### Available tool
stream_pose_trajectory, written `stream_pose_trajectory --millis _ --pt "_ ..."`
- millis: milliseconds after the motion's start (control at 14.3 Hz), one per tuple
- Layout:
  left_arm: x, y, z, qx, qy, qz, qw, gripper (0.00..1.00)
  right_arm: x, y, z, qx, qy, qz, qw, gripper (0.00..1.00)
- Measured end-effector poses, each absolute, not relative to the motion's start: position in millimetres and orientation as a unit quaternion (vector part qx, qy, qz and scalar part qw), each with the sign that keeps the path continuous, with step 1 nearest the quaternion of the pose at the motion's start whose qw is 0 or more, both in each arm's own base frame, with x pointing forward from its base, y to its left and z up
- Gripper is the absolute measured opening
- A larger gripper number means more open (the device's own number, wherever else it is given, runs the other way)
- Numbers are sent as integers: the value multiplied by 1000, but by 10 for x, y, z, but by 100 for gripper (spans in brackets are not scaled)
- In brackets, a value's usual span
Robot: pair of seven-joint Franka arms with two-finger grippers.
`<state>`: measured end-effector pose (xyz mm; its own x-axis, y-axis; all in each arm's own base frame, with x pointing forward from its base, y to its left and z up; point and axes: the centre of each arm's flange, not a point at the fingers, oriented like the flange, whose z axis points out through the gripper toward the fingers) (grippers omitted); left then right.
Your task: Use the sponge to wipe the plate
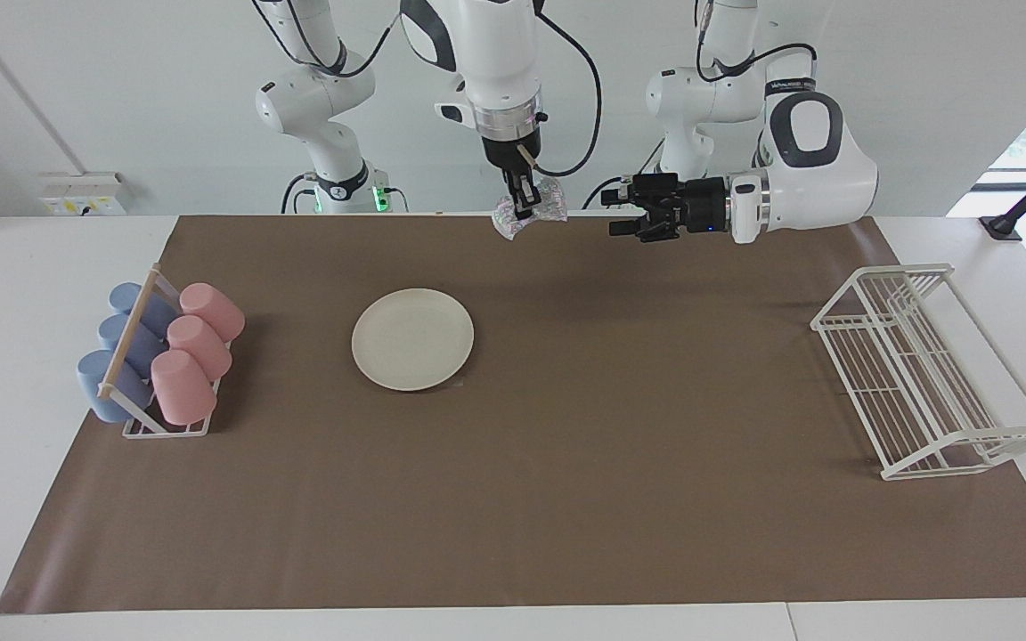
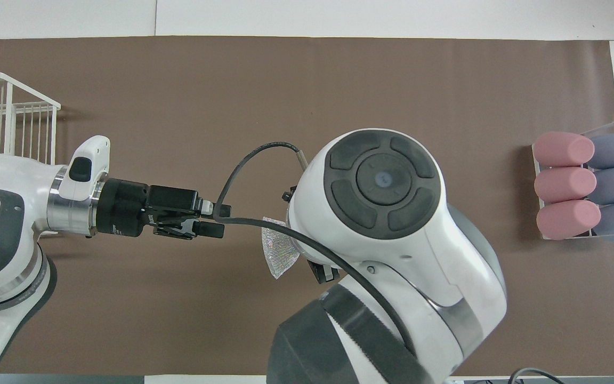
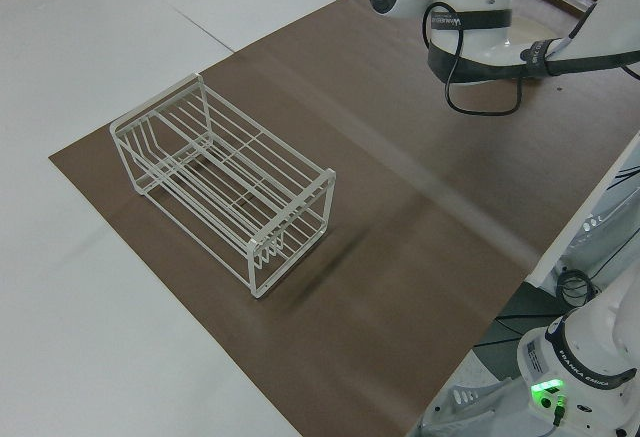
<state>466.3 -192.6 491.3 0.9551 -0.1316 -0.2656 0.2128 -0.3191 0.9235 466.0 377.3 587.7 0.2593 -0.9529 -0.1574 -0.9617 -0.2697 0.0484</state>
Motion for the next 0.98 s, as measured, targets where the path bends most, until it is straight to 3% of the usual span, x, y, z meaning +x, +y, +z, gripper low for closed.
stream_pose_trajectory --millis 698,837,977 --pt "4229 -2429 4835 795 69 -119 590 100 4664 3782 5863 -793 604 78 28 13" --pt "4234 -2421 4835 794 75 -120 591 96 4664 3782 5863 -793 604 78 28 13" --pt "4236 -2419 4836 793 84 -127 590 77 4664 3782 5863 -793 604 78 28 13"
